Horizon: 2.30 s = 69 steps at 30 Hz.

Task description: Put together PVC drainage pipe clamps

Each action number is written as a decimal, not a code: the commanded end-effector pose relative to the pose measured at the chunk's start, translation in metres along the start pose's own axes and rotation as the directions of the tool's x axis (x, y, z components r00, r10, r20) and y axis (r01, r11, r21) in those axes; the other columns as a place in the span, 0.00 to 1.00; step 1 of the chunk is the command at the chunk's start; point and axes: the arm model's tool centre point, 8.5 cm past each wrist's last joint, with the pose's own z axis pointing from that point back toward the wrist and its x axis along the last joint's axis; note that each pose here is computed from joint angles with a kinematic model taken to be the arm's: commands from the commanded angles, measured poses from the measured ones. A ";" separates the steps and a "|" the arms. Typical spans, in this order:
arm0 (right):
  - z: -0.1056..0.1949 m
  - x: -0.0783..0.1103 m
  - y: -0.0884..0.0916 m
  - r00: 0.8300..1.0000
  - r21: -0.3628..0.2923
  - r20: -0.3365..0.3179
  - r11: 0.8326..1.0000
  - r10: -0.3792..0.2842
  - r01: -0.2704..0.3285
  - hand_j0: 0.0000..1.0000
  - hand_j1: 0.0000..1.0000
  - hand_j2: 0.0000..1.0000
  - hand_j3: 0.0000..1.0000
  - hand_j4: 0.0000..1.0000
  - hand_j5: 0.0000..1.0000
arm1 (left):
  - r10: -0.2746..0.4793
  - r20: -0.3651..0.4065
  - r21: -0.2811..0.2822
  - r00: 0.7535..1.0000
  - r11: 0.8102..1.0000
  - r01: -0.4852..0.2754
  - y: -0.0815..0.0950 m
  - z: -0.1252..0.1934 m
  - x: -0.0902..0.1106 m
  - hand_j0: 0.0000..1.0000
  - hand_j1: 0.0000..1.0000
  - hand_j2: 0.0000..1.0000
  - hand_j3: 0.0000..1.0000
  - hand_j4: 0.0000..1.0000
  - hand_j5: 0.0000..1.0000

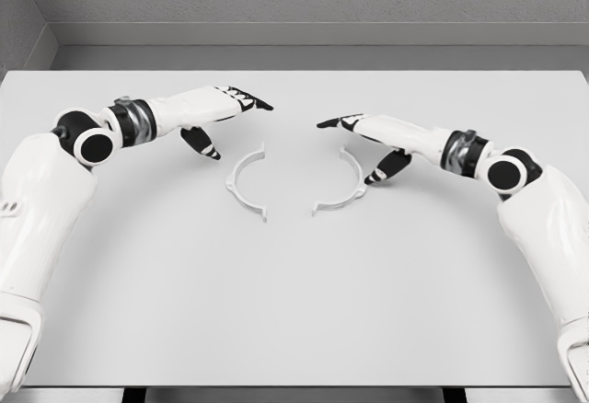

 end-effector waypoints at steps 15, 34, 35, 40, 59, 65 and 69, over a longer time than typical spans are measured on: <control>-0.019 0.017 -0.001 0.999 -0.016 0.050 1.000 -0.008 0.009 1.00 1.00 1.00 1.00 1.00 1.00 | 0.014 0.015 -0.005 1.000 1.000 -0.014 -0.006 -0.006 0.006 1.00 1.00 1.00 1.00 1.00 1.00; -0.002 0.005 -0.004 1.000 -0.001 0.014 1.000 0.014 -0.014 1.00 1.00 1.00 1.00 1.00 1.00 | 0.014 0.036 -0.026 0.999 1.000 -0.013 -0.012 -0.026 0.020 1.00 1.00 1.00 1.00 1.00 1.00; 0.003 0.006 -0.006 0.999 -0.003 0.015 1.000 0.030 -0.030 1.00 1.00 1.00 1.00 1.00 1.00 | 0.013 0.039 -0.027 0.999 1.000 -0.012 -0.013 -0.027 0.021 1.00 1.00 1.00 1.00 1.00 1.00; 0.010 0.009 -0.007 0.998 -0.004 0.020 0.999 0.053 -0.053 1.00 1.00 1.00 1.00 1.00 1.00 | 0.012 0.048 -0.025 0.999 1.000 -0.011 -0.012 -0.032 0.026 1.00 1.00 1.00 1.00 1.00 1.00; -0.012 0.025 0.005 0.997 0.010 0.069 0.999 0.038 -0.039 1.00 1.00 1.00 1.00 1.00 1.00 | -0.014 -0.019 -0.020 1.000 1.000 0.014 0.000 -0.005 -0.001 1.00 1.00 1.00 1.00 1.00 1.00; -0.018 0.029 0.009 0.996 0.020 0.082 0.999 0.037 -0.039 1.00 1.00 1.00 1.00 1.00 1.00 | -0.020 -0.029 -0.020 0.999 1.000 0.019 0.002 -0.001 -0.005 1.00 1.00 1.00 1.00 1.00 1.00; -0.022 0.033 0.011 0.995 0.023 0.093 0.999 0.036 -0.038 1.00 1.00 1.00 1.00 1.00 1.00 | -0.027 -0.026 -0.012 0.999 1.000 0.027 0.007 -0.001 -0.004 1.00 1.00 1.00 1.00 1.00 1.00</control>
